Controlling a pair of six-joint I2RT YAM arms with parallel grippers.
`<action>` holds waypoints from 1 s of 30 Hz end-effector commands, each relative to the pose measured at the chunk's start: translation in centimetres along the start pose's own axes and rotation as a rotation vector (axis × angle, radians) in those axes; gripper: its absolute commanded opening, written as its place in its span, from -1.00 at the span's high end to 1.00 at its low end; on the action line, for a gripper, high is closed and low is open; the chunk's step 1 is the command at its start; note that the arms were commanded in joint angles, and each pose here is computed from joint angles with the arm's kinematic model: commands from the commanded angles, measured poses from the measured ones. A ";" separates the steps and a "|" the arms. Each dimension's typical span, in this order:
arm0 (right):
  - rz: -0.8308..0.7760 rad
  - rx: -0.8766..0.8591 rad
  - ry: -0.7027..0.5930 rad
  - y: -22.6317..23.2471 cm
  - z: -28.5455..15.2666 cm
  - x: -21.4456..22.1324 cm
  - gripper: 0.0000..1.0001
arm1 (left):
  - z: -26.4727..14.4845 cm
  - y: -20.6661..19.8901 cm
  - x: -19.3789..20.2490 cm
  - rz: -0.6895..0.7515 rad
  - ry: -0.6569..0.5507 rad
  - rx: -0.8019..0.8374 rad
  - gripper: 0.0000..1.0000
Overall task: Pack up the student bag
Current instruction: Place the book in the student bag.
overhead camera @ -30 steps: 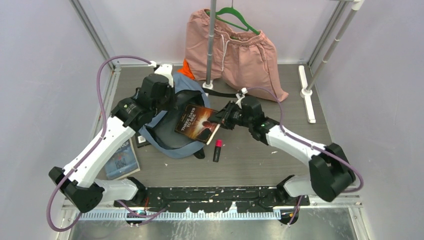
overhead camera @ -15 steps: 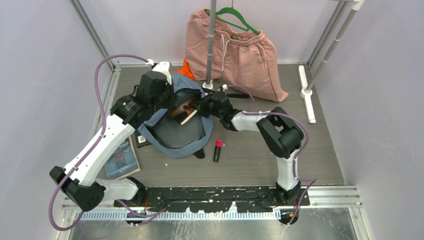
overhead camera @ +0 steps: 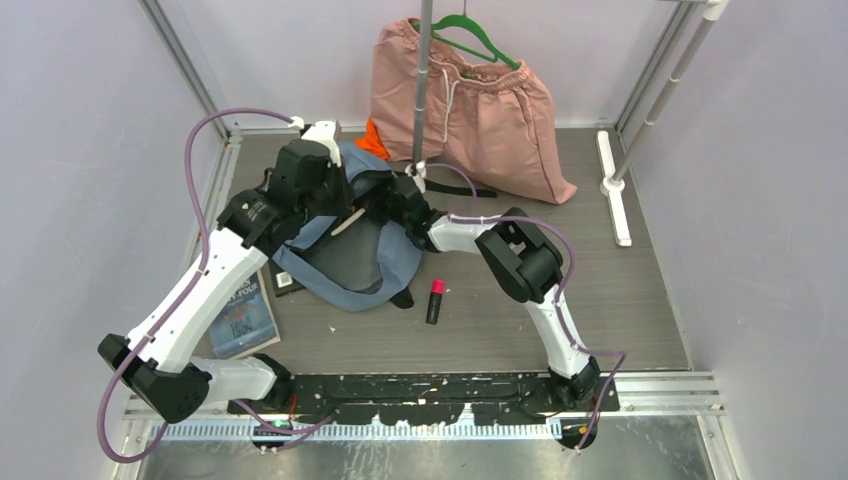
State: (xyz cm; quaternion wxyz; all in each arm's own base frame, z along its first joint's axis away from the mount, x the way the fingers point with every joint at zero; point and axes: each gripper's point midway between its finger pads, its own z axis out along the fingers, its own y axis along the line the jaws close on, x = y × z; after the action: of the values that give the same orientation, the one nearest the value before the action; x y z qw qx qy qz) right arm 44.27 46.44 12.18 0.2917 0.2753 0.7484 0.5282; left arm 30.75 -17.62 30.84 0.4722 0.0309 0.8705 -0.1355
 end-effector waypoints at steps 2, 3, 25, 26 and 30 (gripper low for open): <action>-0.013 -0.021 0.018 1.3 -0.7 0.6 0.49 | -1.8 -1.6 -3.4 -0.066 -0.113 0.085 1.00; -0.018 -0.012 0.024 1.1 -1.0 0.6 0.14 | -1.7 -1.6 -3.3 -0.069 -0.111 0.083 1.00; -0.468 0.251 0.075 -2.0 -17.1 -1.2 -1.00 | 0.1 1.2 -1.9 -0.103 -0.084 0.019 1.00; -0.493 0.239 0.055 -1.3 -18.1 -1.7 -1.00 | 0.2 1.3 -1.7 -0.102 -0.079 0.021 1.00; -0.600 0.357 -0.019 -3.2 -22.0 -4.1 -1.00 | 0.7 0.6 -0.2 -0.081 -0.029 0.064 1.00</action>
State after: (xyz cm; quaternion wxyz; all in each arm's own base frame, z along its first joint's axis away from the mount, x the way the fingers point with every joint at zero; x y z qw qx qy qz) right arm 31.13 32.97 13.97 0.3232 0.1213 0.8728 0.3450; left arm 31.66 -16.30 28.83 0.4563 -0.0017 0.8781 -0.1438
